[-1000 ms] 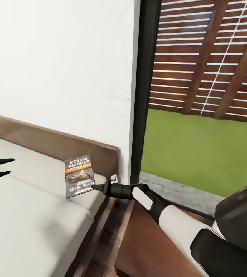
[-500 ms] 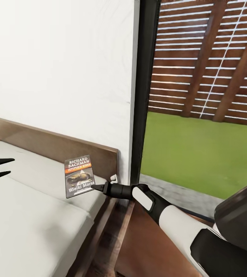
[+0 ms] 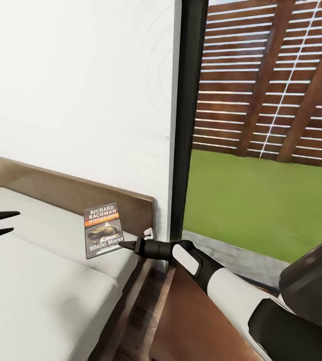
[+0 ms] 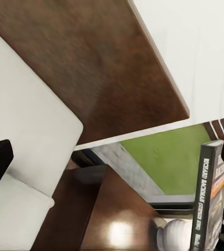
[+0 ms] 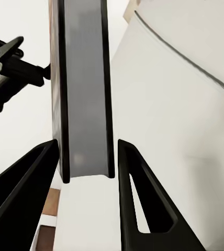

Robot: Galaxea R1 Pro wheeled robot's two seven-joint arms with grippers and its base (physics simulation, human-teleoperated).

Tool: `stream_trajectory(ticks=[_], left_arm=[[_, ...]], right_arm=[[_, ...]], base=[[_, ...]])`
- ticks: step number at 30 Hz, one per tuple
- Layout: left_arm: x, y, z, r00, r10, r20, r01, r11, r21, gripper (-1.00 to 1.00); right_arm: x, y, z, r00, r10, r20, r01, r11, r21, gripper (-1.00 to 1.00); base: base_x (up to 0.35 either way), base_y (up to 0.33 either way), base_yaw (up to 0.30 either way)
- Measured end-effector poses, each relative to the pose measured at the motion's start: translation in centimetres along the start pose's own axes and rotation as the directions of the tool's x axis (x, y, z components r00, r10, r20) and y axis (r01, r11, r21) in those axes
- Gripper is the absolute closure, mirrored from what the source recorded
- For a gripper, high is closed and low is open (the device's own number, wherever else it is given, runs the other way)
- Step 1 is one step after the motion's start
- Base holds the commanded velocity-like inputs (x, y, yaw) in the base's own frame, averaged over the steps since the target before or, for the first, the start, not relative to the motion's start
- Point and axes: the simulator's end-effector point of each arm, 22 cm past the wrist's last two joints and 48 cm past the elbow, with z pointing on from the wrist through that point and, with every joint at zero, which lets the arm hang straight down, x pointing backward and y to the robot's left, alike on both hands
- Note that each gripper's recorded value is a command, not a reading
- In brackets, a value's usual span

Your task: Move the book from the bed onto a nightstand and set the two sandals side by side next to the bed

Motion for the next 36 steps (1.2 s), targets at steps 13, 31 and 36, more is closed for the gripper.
stream_trajectory(ticks=[13, 31, 36], left_arm=[[1.5, 1.1, -0.6, 0.997, 0.072, -0.029, -0.073, 0.997, -0.036, -1.0], [1.3, 0.1, -1.4, 0.996, 0.091, -0.016, -0.092, 0.996, -0.023, -1.0], [1.2, -0.2, -1.7, 0.996, 0.094, -0.011, -0.094, 0.995, -0.019, -1.0]], right_arm=[[0.0, 0.8, -0.2, 1.0, -0.012, 0.004, 0.012, 1.0, -0.001, 1.0], [-0.1, 1.9, -0.5, 0.999, -0.035, 0.013, 0.035, 0.999, -0.003, 1.0], [-0.2, 2.3, -0.5, 0.999, -0.041, 0.014, 0.042, 0.999, -0.004, 1.0]], base=[[0.0, 0.0, 0.0], [0.0, 0.0, 0.0], [0.0, 0.0, 0.0]])
